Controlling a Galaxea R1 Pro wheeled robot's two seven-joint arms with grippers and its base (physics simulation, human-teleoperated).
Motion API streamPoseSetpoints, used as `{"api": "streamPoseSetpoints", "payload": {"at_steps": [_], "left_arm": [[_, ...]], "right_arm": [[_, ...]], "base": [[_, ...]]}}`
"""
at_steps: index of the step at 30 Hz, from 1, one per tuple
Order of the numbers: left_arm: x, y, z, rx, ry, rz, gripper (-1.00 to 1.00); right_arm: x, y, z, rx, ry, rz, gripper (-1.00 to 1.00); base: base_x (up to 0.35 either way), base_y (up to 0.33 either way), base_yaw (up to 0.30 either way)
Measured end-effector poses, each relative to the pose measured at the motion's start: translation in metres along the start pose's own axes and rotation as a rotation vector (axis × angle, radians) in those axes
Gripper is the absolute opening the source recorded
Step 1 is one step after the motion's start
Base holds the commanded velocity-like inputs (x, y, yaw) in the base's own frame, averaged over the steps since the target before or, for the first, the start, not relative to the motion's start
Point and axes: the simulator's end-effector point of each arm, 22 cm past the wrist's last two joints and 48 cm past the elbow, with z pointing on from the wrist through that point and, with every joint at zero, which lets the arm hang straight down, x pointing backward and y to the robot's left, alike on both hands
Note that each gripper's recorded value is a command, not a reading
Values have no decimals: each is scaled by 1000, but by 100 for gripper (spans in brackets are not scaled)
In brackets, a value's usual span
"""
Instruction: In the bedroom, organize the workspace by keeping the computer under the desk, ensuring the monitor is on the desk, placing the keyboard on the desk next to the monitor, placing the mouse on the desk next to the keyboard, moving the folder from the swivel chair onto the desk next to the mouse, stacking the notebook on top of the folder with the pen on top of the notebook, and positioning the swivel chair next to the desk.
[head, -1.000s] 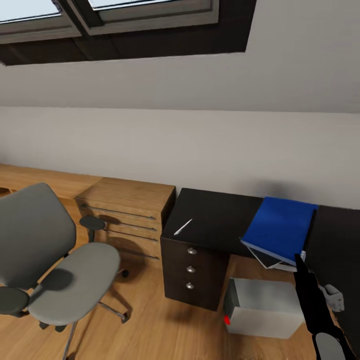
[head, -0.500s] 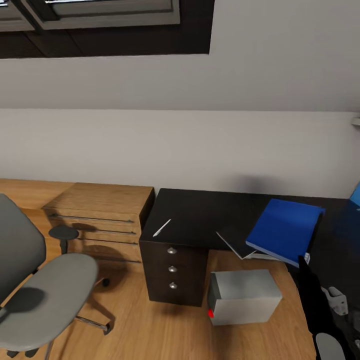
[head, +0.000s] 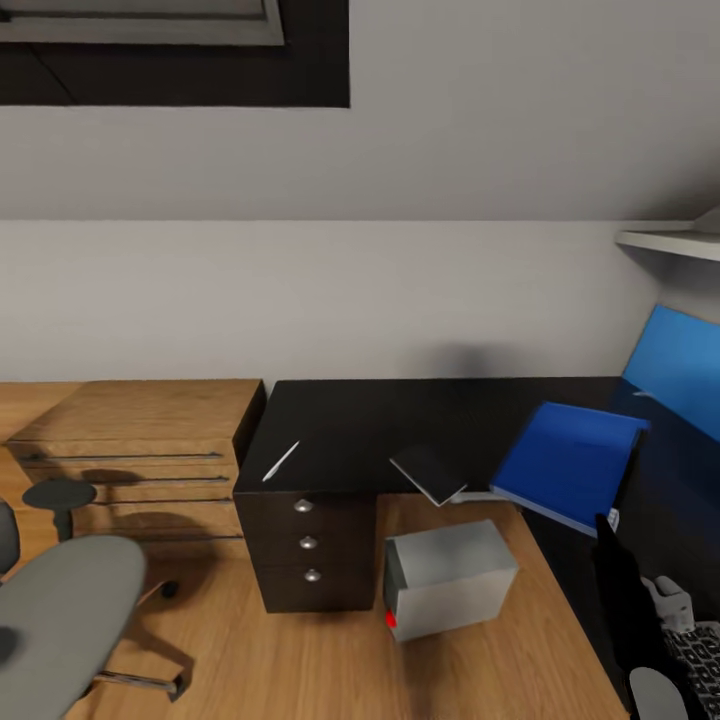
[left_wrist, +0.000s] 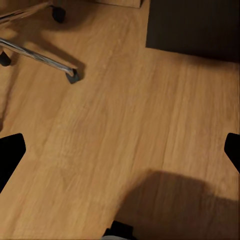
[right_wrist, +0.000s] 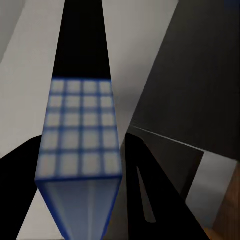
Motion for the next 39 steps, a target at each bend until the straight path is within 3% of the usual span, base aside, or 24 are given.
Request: {"api": "streamPoseSetpoints", "payload": {"at_steps": [9,12,16,18,22,23,24,25,28,30,31,33,39], "left_arm": [[-1,-3,-1,2,-7,-4,100],[-12,-21,-2,20,-40,-31,100],[-49,-45,4,47,-128,-71,100],[-80,-67,9,83,-181,-88,100],[-126,-104,19,139,-173,-94,100],[-150,-115,23,154,-138,-87,100],[-166,-119,23,160,-139,-89,100],[-186,-126,23,164,-59,-70,100],[-228,-132,12,181,-16,-56,100],[-237,-134,8,188,-6,-53,100],[-245,-140,3,200,-8,-54,100],[-256,-160,-9,242,-14,-43,100],[-259,-196,-28,318,-2,7,100]], "right_arm": [[-2,2,-1,-4,-17,4,-100],[-4,4,-1,-8,-27,5,-100],[-4,4,-1,-9,-32,7,-100],[-4,3,-1,-6,-32,11,-100],[-1,3,-1,-3,-26,11,-100],[1,1,0,9,-20,11,-100],[1,-1,1,18,-18,10,-100],[1,-11,5,76,-16,10,-100],[-5,-8,38,143,-36,27,-100],[1,-9,63,180,-31,48,-100],[12,-14,86,216,-15,66,-100],[20,-17,111,248,-4,82,-100],[20,-12,128,242,-37,98,-100]], "base": [[0,0,-281],[0,0,-91],[0,0,-29],[0,0,-8],[0,0,-3],[0,0,-1],[0,0,0],[0,0,0],[0,0,0],[0,0,0],[0,0,0],[0,0,0],[0,0,0]]}}
